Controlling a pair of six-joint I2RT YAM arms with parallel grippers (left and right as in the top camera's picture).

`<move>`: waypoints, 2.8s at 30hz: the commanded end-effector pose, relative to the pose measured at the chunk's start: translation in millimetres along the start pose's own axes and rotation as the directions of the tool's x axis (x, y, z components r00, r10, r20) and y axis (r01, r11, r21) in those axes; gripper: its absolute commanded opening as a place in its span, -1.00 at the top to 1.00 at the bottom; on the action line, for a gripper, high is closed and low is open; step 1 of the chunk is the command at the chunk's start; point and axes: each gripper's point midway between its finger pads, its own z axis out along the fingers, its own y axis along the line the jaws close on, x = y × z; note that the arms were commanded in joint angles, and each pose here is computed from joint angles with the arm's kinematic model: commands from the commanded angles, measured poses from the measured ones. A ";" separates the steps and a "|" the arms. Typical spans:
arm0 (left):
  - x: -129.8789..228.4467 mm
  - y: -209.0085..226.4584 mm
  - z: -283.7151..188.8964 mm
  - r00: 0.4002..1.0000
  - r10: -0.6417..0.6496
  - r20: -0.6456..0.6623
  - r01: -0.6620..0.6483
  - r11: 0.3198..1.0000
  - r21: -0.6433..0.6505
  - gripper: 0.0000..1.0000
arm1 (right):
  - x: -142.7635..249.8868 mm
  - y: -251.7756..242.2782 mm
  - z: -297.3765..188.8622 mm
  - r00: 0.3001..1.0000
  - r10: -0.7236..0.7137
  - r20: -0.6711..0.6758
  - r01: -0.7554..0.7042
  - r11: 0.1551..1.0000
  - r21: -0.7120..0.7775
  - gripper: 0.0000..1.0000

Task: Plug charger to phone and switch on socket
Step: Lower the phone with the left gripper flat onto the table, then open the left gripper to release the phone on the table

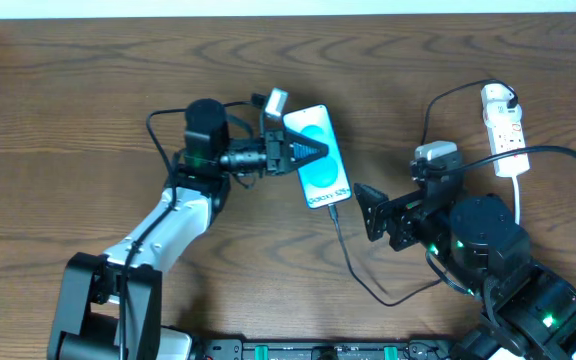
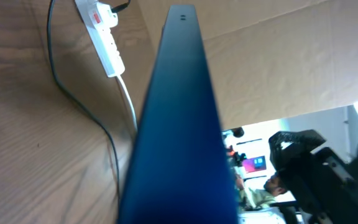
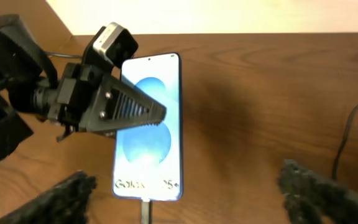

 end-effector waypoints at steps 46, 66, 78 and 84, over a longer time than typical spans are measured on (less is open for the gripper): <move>-2.7 182.4 110.1 0.956 -0.120 -0.270 -0.004 0.908 -0.419 0.75 | -28.5 -47.3 -49.2 0.976 0.092 0.196 -0.134 0.968 0.214 -0.99; -2.0 199.3 103.3 0.961 -0.132 -0.245 -0.014 0.856 -0.517 0.30 | -25.7 -47.6 -44.3 0.979 0.093 0.180 -0.132 0.966 0.222 -0.98; 2.7 220.6 86.5 0.961 -0.171 -0.217 -0.008 0.767 -0.641 0.24 | -21.3 -49.2 -44.0 0.983 0.089 0.162 -0.125 0.965 0.232 -0.98; 1.7 230.7 77.6 0.965 -0.172 -0.199 -0.016 0.717 -0.697 -0.05 | -18.3 -50.4 -43.9 0.985 0.086 0.150 -0.120 0.964 0.238 -0.98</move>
